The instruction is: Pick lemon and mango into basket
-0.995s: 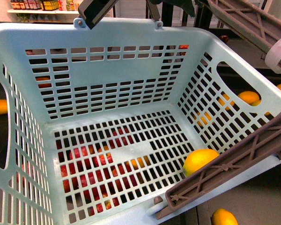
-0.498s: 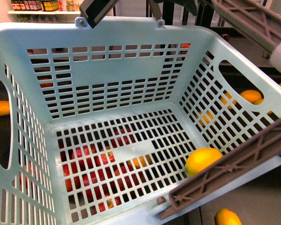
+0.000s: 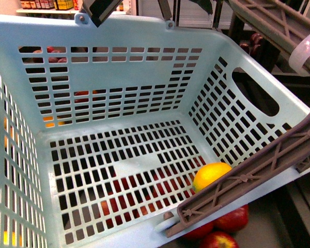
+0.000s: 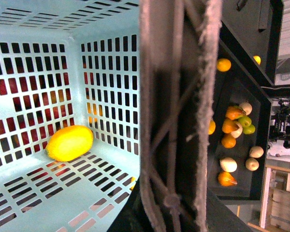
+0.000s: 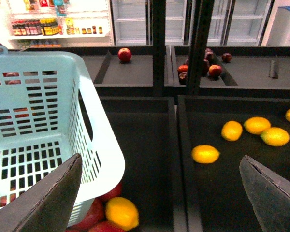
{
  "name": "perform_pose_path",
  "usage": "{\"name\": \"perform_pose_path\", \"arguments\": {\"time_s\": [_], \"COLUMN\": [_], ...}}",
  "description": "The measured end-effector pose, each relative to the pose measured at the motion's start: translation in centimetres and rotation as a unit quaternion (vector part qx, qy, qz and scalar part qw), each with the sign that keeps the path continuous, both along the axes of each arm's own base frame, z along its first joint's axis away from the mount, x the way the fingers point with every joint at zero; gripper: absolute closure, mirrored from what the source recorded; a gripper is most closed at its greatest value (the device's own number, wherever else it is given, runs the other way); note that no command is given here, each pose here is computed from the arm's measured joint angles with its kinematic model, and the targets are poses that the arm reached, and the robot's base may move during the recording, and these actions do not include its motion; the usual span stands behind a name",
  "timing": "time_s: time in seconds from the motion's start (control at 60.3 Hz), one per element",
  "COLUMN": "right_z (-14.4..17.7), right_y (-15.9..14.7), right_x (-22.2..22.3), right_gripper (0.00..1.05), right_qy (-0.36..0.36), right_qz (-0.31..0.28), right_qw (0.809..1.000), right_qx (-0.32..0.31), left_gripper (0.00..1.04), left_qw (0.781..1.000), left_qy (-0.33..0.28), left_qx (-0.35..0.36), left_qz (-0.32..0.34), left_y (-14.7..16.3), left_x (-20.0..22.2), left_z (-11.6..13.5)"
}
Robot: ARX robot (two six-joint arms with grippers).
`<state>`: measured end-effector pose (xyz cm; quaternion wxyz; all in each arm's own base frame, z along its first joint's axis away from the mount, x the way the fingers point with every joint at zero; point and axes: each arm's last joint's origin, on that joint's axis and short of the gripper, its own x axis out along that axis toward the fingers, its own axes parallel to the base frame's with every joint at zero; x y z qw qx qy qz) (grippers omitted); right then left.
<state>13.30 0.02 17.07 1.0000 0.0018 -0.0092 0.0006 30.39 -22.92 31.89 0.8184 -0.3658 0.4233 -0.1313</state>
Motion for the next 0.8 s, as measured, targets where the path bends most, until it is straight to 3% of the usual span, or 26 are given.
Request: {"name": "perform_pose_path", "arguments": {"time_s": [0.796], "right_z": [-0.01], "right_y": [0.00], "right_x": [0.00], "right_gripper": [0.09], "right_qy": [0.000], "right_qz": [0.000], "right_qw": [1.000], "right_qx": [0.000], "left_gripper": [0.99], "left_qw": [1.000], "left_qy": [0.001], "left_qx": [-0.002], "left_qz": [-0.004], "left_y": [0.02], "left_x": [0.01], "left_z": [0.05]}}
